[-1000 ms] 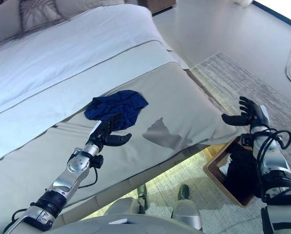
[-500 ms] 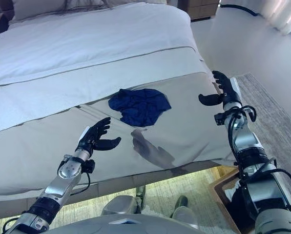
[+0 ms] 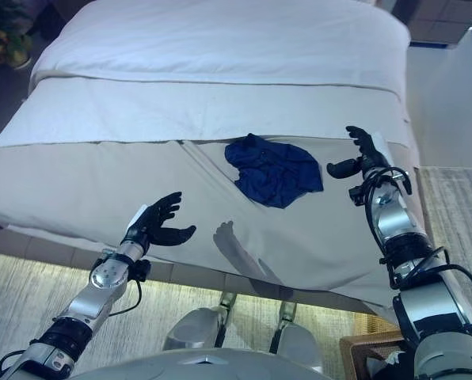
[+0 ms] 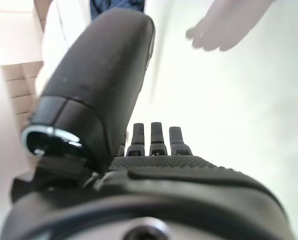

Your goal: Pick up the clothes from the bed and place them into the basket

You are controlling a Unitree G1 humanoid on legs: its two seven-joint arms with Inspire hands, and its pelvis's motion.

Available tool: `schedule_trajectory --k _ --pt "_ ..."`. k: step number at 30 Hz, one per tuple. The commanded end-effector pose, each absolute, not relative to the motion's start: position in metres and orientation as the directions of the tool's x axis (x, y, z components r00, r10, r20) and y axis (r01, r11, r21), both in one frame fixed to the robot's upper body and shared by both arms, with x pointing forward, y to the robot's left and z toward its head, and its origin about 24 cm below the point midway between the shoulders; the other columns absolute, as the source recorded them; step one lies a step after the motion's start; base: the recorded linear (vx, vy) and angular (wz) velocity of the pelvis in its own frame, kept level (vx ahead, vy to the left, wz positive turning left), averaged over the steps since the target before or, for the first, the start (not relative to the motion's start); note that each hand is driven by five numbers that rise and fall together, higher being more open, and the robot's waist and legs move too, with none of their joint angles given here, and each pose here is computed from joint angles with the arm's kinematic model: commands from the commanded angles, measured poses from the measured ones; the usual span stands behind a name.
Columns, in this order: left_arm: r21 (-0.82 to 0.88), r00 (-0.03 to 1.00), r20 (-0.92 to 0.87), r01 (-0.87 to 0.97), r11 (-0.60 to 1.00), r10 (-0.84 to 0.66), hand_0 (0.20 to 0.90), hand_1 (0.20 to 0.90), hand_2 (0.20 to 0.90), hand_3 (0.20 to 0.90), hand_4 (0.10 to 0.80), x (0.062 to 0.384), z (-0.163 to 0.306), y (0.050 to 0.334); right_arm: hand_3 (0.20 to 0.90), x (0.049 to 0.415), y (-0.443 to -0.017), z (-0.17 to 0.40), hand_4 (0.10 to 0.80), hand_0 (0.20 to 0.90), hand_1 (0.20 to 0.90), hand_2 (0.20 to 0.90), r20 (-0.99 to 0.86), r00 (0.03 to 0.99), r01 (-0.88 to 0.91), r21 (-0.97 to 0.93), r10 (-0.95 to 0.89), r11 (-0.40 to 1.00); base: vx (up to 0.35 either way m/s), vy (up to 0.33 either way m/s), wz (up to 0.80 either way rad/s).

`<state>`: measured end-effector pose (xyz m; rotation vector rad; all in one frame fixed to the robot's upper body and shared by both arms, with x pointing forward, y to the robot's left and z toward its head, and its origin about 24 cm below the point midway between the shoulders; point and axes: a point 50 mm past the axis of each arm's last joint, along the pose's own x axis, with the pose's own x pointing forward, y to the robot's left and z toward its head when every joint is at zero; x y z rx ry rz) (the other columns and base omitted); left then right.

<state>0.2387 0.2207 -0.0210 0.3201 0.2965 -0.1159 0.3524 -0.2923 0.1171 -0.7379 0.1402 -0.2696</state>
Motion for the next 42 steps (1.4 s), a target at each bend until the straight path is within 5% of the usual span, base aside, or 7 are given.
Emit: schedule_trajectory --k 1,11,30,31,32,33,42 --pt "0.289 0.979 0.105 0.139 0.947 -0.176 0.9 0.9 0.9 0.9 0.8 0.271 0.055 0.205 0.9 0.374 -0.294 0.239 0.8 0.9 0.9 0.9 0.336 0.9 0.437 -0.687 -0.28 0.581 -0.255 0.092 0.27" --pt "0.238 0.939 0.3 0.1 0.966 -0.17 0.9 0.9 0.9 0.9 0.8 0.28 0.096 0.184 0.9 0.384 -0.284 0.277 0.8 0.9 0.9 0.9 0.402 0.843 0.536 -0.676 -0.356 0.505 -0.048 0.029 0.34" --pt "0.177 0.918 0.371 0.077 0.981 -0.139 0.9 0.9 0.9 0.9 0.8 0.27 0.108 0.174 0.9 0.391 -0.284 0.293 0.8 0.9 0.9 0.9 0.302 0.851 0.505 -0.696 -0.43 0.51 0.0 0.013 0.05" --pt "0.176 0.917 0.373 0.077 0.981 -0.139 0.9 0.9 0.9 0.9 0.8 0.269 0.108 0.174 0.527 0.39 -0.284 0.293 0.427 0.58 0.58 0.58 0.301 0.851 0.504 -0.7 -0.431 0.506 -0.023 -0.016 0.03" --pt "0.177 0.917 0.373 0.079 0.981 -0.141 0.9 0.9 0.9 0.9 0.8 0.269 0.108 0.175 0.422 0.39 -0.285 0.294 0.322 0.491 0.491 0.491 0.306 0.848 0.51 -0.697 -0.434 0.505 -0.032 -0.018 0.06" --pt "0.178 0.917 0.372 0.081 0.981 -0.143 0.9 0.9 0.9 0.9 0.8 0.269 0.107 0.175 0.2 0.39 -0.286 0.294 0.1 0.3 0.3 0.3 0.302 0.849 0.508 -0.691 -0.433 0.514 -0.03 -0.015 0.06" --pt "0.177 0.923 0.362 0.068 0.982 -0.129 0.9 0.9 0.9 0.9 0.8 0.269 0.102 0.176 0.2 0.391 -0.283 0.287 0.1 0.3 0.3 0.3 0.331 0.847 0.524 -0.656 -0.416 0.544 0.007 0.021 -0.08"
